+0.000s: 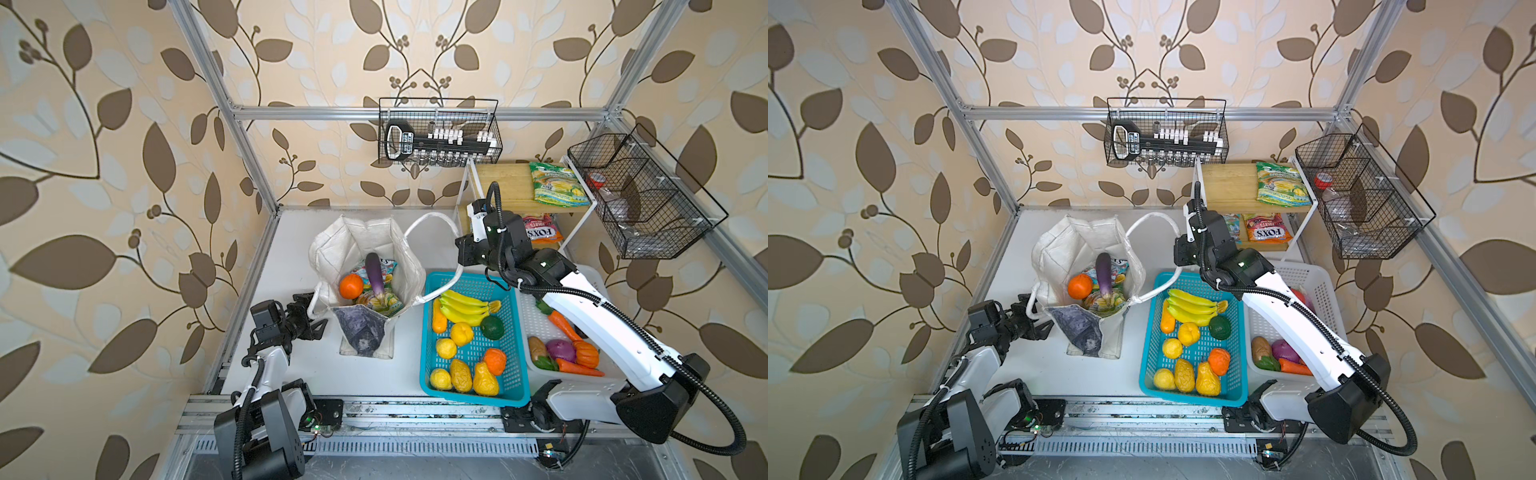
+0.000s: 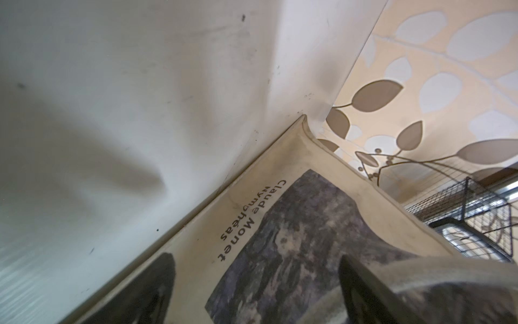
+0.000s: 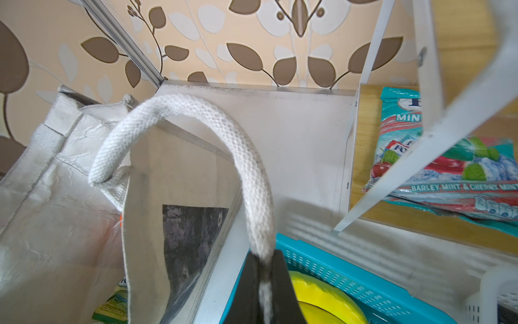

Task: Place the food into the grocery bag and tie it

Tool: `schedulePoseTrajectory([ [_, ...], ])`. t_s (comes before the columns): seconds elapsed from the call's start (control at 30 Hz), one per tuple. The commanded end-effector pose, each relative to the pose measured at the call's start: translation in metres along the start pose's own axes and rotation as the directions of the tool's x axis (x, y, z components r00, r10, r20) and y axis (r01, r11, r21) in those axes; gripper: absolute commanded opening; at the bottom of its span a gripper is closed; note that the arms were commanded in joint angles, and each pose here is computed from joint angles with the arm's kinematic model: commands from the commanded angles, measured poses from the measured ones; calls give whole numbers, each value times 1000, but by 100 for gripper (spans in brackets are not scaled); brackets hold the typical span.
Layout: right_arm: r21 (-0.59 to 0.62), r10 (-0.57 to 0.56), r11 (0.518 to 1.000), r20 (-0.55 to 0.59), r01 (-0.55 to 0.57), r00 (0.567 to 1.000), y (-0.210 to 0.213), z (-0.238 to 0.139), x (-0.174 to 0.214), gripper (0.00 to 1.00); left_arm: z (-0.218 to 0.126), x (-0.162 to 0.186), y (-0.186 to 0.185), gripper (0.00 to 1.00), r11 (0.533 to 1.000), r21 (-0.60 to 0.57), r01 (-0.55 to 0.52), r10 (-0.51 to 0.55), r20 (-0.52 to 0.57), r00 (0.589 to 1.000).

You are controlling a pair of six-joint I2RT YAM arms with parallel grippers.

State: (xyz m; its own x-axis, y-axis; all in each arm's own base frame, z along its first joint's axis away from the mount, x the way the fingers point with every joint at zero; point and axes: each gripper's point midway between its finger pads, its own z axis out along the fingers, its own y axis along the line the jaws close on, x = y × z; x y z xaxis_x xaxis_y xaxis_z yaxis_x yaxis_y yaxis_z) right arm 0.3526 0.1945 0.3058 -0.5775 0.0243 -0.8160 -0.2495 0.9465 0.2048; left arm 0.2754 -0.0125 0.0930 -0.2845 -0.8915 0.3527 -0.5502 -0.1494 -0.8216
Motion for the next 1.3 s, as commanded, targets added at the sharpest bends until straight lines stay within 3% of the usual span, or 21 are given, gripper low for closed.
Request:
schedulePoseTrajectory([
  [0.0, -1, -8, 1000, -12, 7, 1000, 0, 10, 5, 0, 7, 18, -50, 86, 984, 127, -125, 131, -41, 990],
  [0.27, 17, -12, 1000, -23, 13, 1000, -4, 13, 9, 0, 12, 28, -58, 86, 982, 142, -122, 131, -57, 990],
  [0.33, 21, -12, 1000, -25, 12, 1000, -6, 14, 9, 0, 5, 26, -51, 88, 983, 163, -82, 88, -28, 996],
  [0.47, 7, -5, 1000, -41, 5, 999, -3, 18, 13, 0, -10, 31, -55, 84, 975, 195, -107, 106, 15, 994],
  [0.6, 14, -6, 1000, -53, 7, 999, -5, 20, 17, 0, -16, 49, -55, 82, 974, 180, -135, 145, -43, 989],
  [0.7, 18, 0, 1000, -46, 1, 999, -5, 21, 16, 0, -14, 50, -40, 80, 981, 160, -107, 117, -57, 992],
  [0.83, 1, 12, 1000, -46, -12, 999, -2, 21, 15, 0, -10, 37, -41, 57, 979, 141, -144, 145, 4, 989],
  [0.97, 10, 1, 1000, -40, -1, 999, -3, 14, 14, 0, -16, 22, -54, 22, 974, 106, -200, 194, 68, 979],
  [1.03, 20, -4, 1000, -27, 5, 1000, -5, 9, 10, 0, -34, 15, -70, 4, 957, 65, -283, 271, 152, 951],
  [1.07, 23, -7, 1000, -21, 7, 1000, -6, 7, 8, 0, -43, 15, -81, 0, 944, 60, -324, 308, 186, 933],
  [1.27, 18, -19, 1000, -13, 20, 1000, -3, 1, 2, 0, -85, 23, -125, 0, 857, -44, -513, 501, 302, 811],
])
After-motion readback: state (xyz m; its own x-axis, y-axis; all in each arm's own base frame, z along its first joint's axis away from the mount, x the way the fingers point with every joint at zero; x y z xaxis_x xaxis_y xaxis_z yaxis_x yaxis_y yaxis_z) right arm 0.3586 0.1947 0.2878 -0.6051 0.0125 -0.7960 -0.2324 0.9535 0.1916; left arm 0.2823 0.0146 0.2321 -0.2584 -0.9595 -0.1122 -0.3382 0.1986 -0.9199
